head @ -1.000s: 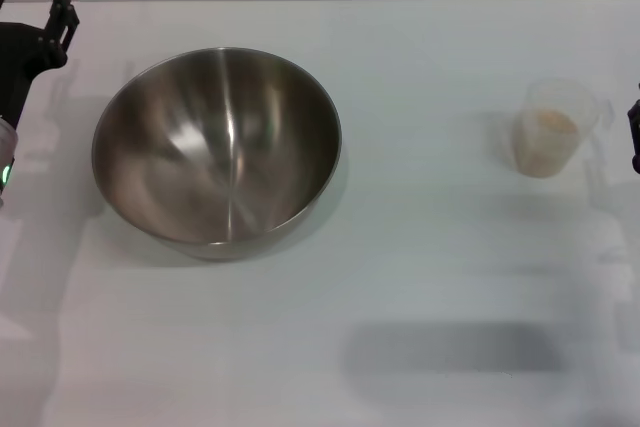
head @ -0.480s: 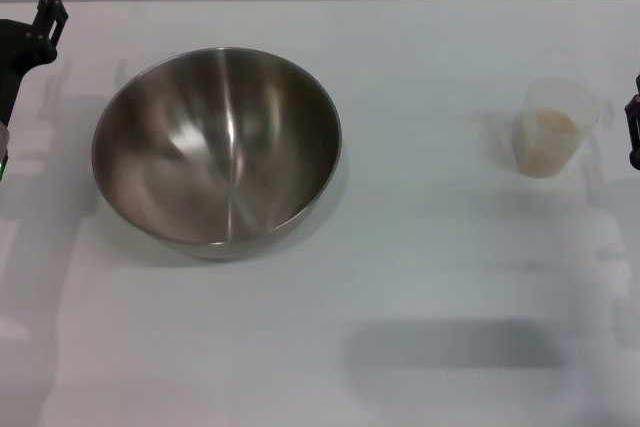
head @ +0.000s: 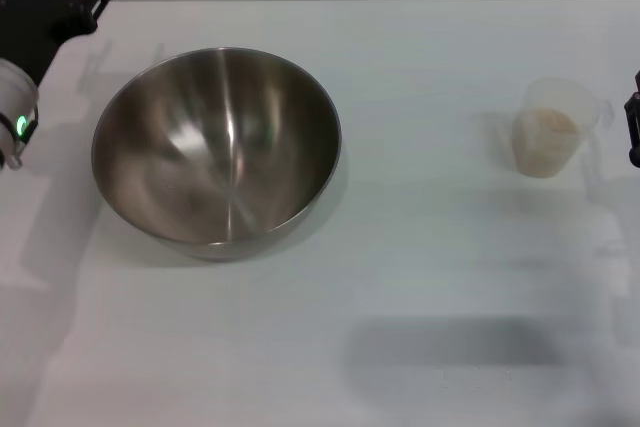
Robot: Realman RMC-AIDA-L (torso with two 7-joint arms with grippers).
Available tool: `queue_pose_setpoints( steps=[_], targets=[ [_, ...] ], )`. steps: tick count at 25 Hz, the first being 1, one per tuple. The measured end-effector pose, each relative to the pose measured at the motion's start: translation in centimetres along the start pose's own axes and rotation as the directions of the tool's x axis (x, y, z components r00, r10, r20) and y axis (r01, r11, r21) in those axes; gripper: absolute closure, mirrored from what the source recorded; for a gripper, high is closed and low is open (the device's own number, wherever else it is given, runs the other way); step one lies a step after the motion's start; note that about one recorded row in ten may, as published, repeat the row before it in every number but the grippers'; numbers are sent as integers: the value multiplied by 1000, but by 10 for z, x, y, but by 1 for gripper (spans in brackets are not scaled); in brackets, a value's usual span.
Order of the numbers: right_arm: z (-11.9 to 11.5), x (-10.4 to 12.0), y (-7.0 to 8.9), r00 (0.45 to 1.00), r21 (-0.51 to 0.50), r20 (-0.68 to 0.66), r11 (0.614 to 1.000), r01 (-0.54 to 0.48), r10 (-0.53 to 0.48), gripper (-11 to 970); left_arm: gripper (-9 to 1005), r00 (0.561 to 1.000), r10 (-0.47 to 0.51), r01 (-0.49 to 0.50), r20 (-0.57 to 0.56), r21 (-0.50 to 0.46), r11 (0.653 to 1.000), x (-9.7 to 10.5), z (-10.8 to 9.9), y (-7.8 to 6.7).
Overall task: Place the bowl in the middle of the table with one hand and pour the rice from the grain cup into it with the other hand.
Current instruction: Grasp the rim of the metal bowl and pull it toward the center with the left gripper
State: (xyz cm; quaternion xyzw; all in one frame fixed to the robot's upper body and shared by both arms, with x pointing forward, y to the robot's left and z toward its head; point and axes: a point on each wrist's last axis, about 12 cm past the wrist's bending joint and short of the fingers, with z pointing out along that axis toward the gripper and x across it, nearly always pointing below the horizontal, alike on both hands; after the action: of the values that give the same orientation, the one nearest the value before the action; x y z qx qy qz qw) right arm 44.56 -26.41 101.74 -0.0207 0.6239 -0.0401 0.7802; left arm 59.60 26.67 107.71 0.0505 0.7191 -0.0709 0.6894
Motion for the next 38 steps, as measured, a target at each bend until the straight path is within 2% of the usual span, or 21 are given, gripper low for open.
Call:
queue_pose_setpoints(
  steps=[2,3,4,7,8,9,11,13,15,16,23,29,37,38],
  targets=[
    [1,0,0,1000,-1,1,1000,0,0,392,270,1000,-18,18,-5,-5,1000,-12,3,2],
    [1,0,0,1000,-1,1,1000,1,-1,392,270,999,-36,35,-14,-11,999,-30,5,4],
    [1,0,0,1000,0,1,1000,1,-1,392,270,999,-36,35,-14,-11,999,-30,5,4],
    [1,0,0,1000,2,2,1000,2,-2,392,270,996,-31,29,-86,-24,999,-55,7,7],
    [2,0,-1,1000,2,4,1000,4,-4,392,270,989,-28,23,-145,-35,999,-74,7,8],
    [3,0,-1,1000,2,5,1000,6,-6,392,270,989,-28,23,-145,-35,999,-74,7,8],
    [4,-1,-2,1000,0,9,1000,10,-10,392,270,971,-20,11,-240,-37,999,-94,4,6],
    [6,-1,-1,1000,-4,12,1000,11,-11,392,270,962,-14,6,-271,-33,999,-98,2,4],
    [6,-1,-1,1000,-7,14,1000,10,-10,392,270,947,-3,-4,-321,-21,1000,-109,-2,0],
    [8,-2,1,1000,-12,18,1000,9,-9,392,270,924,12,-15,-382,-6,1000,-115,-8,-6],
    [13,-3,2,1000,-22,28,1000,10,-10,393,271,863,53,-37,-503,41,998,-129,-19,-14],
    [13,-3,3,999,-34,31,999,15,-14,393,270,841,49,-30,-539,44,999,-136,-29,-12],
    [13,-3,5,999,-50,32,999,19,-17,392,270,794,73,-37,-603,72,997,-132,-34,-14],
    [13,-3,6,999,-56,34,998,18,-16,392,270,776,78,-36,-626,80,996,-130,-36,-15]
  ],
)
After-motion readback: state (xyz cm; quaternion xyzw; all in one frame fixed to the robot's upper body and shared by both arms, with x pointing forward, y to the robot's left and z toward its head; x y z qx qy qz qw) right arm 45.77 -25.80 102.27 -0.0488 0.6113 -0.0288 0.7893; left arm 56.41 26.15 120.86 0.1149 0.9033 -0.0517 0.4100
